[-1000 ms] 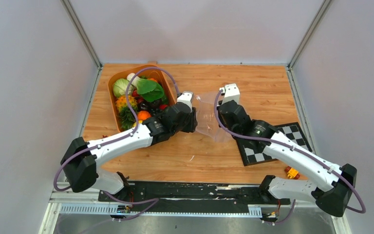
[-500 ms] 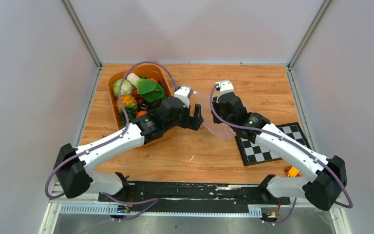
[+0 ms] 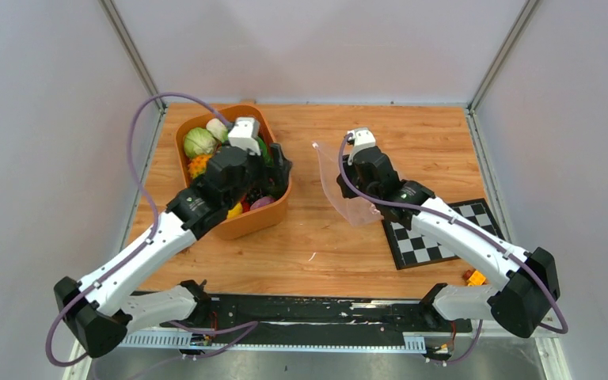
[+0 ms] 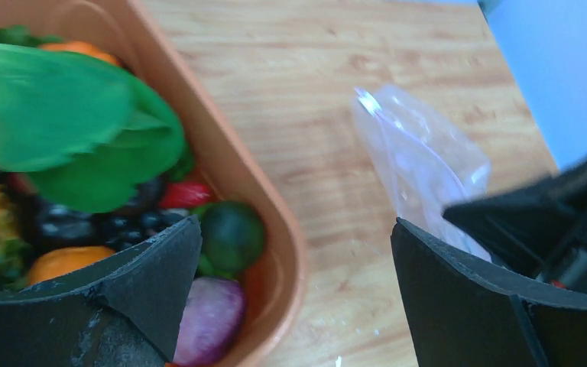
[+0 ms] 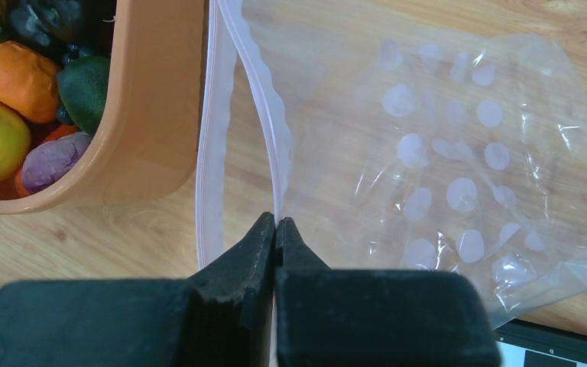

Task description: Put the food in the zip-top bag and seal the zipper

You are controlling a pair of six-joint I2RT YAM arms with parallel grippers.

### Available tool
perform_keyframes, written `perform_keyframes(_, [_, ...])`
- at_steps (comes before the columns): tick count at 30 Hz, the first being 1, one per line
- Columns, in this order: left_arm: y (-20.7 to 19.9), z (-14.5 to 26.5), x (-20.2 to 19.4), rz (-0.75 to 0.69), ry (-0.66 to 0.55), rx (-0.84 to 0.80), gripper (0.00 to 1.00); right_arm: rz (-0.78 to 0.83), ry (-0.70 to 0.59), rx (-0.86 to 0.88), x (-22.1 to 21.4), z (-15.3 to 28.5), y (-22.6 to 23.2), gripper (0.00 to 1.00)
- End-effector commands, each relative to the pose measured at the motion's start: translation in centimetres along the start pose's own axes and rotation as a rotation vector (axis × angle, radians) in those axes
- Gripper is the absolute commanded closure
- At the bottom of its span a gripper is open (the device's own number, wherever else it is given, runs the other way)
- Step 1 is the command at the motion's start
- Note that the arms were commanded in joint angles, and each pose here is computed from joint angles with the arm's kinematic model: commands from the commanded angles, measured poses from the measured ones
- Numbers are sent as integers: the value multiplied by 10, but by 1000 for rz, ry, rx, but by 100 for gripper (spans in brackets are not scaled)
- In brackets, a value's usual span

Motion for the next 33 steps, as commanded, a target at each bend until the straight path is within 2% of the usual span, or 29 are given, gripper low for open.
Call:
perform_keyframes(1, [39, 5, 10, 114, -81, 154, 0, -21, -46, 39, 12, -2, 6, 100])
perform_keyframes(5, [81, -2, 16, 281, -149, 241, 0, -22, -43, 53, 13, -2, 9, 100])
perform_keyframes(10, [114, -25, 15, 444, -172, 273, 0, -23, -48, 63, 15, 0, 10, 100])
perform_keyframes(17, [141, -62, 7, 570, -182, 309, 0, -26, -58, 73, 17, 5, 11, 100])
perform_keyframes(26, [154, -96, -10, 607, -166, 337, 1, -25, -53, 81, 16, 9, 10, 100])
perform_keyframes(29, [154, -100, -16, 614, -159, 327, 8, -23, -54, 78, 15, 9, 9, 100])
perform_keyframes(33, [154, -98, -24, 598, -156, 319, 34, -27, -49, 86, 14, 9, 10, 100])
Point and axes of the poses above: each gripper's point midway between its finger pads, its own z axis back along the fingers, its own y axis along the line the jaws close on, x = y × z, the point moved 8 cm from there along z, back along the fingers, and after that the axes turned 6 degrees about -z, right-handed, at the moved point
